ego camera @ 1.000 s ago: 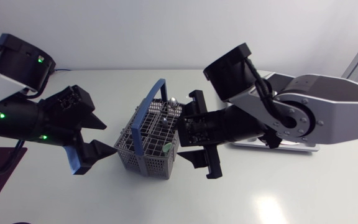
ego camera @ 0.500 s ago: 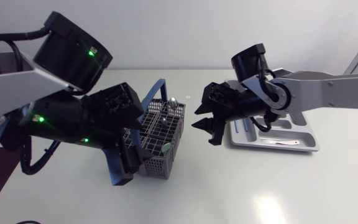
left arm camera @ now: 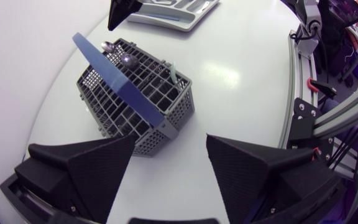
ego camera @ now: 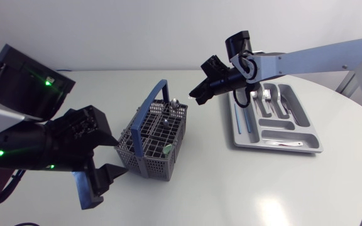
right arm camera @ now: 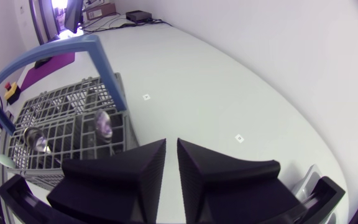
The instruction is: Unload the cutlery basket into the drawer organizer.
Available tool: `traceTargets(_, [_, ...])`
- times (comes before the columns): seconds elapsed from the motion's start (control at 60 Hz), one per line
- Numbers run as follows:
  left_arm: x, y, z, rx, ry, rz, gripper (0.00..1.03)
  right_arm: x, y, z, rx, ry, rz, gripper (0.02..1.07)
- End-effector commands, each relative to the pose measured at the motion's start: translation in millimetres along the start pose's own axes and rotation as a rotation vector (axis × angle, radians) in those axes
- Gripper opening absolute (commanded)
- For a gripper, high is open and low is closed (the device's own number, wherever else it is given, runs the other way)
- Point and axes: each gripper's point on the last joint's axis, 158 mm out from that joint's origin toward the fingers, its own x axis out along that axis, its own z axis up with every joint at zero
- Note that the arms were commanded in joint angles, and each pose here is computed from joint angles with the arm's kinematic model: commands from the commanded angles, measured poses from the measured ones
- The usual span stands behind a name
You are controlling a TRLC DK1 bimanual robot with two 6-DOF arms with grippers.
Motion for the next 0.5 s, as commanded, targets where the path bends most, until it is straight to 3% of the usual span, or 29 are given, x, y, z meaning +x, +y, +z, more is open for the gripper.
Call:
traceTargets(0.0, [15.5, -6.2, -31.3, 0.013, 0.075, -0.018, 0.86, 19.6, -10.6, -16.1, 0.118, 0.031, 0.033, 0.12])
traceTargets(0.217, [52.6, 4.4, -60.3, -0.027, 0.137, -0.044, 0.86, 36.4, 0.4, -23.9, 0.194, 0.045, 0.15, 0.12])
traceTargets(0.483, [69.9, 28.9, -49.8, -0.065, 0.089, -0.008, 0.86, 18.1, 34.1, -29.5, 0.201, 0.063, 0.269, 0.12])
